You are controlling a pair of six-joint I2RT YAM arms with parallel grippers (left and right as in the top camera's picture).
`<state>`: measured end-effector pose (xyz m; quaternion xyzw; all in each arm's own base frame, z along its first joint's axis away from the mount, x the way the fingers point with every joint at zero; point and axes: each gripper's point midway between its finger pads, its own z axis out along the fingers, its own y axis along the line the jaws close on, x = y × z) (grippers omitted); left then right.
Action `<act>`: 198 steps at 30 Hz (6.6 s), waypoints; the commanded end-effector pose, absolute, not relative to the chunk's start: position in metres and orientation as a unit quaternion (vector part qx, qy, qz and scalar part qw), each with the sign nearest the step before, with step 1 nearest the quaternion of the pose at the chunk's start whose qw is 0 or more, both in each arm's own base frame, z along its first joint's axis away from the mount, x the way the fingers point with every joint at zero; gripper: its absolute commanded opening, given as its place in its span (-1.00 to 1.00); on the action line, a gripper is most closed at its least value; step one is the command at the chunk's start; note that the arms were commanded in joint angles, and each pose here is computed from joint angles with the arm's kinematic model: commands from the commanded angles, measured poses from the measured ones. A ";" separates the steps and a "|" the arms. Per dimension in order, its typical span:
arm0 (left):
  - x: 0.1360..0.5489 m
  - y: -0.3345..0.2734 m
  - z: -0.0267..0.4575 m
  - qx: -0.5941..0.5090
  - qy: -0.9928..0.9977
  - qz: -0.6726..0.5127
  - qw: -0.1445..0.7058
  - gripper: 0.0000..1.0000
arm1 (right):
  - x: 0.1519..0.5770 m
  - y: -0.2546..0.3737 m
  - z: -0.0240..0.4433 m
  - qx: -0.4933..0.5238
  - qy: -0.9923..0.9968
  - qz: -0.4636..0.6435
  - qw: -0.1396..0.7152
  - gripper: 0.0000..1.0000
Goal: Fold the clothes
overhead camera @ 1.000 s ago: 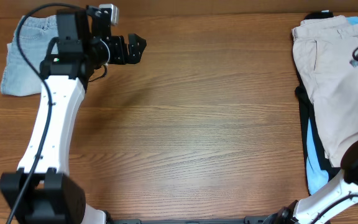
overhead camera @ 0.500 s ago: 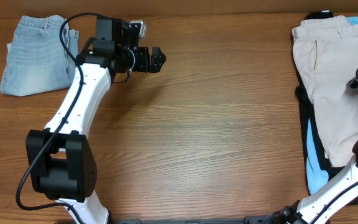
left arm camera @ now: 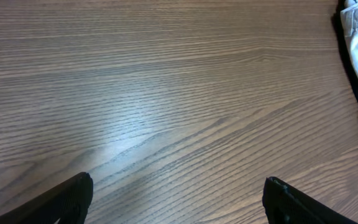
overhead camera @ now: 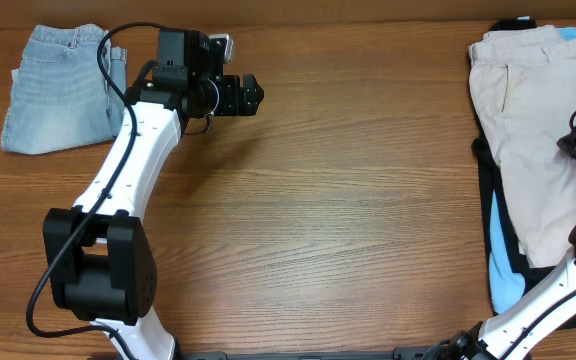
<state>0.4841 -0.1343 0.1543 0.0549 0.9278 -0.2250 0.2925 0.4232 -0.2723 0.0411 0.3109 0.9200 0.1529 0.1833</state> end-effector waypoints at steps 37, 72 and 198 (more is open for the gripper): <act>0.441 -0.108 0.186 0.113 0.941 -0.180 0.265 1.00 | 0.390 -0.198 0.187 0.287 0.936 0.065 0.195 0.68; 0.446 -0.095 0.171 0.095 0.950 -0.156 0.252 0.99 | 0.358 0.113 0.249 -0.066 0.944 0.286 0.148 -0.92; 0.264 -0.034 0.031 -0.197 0.968 0.104 -0.118 -0.92 | 0.390 0.049 0.146 0.043 0.969 0.161 0.184 0.59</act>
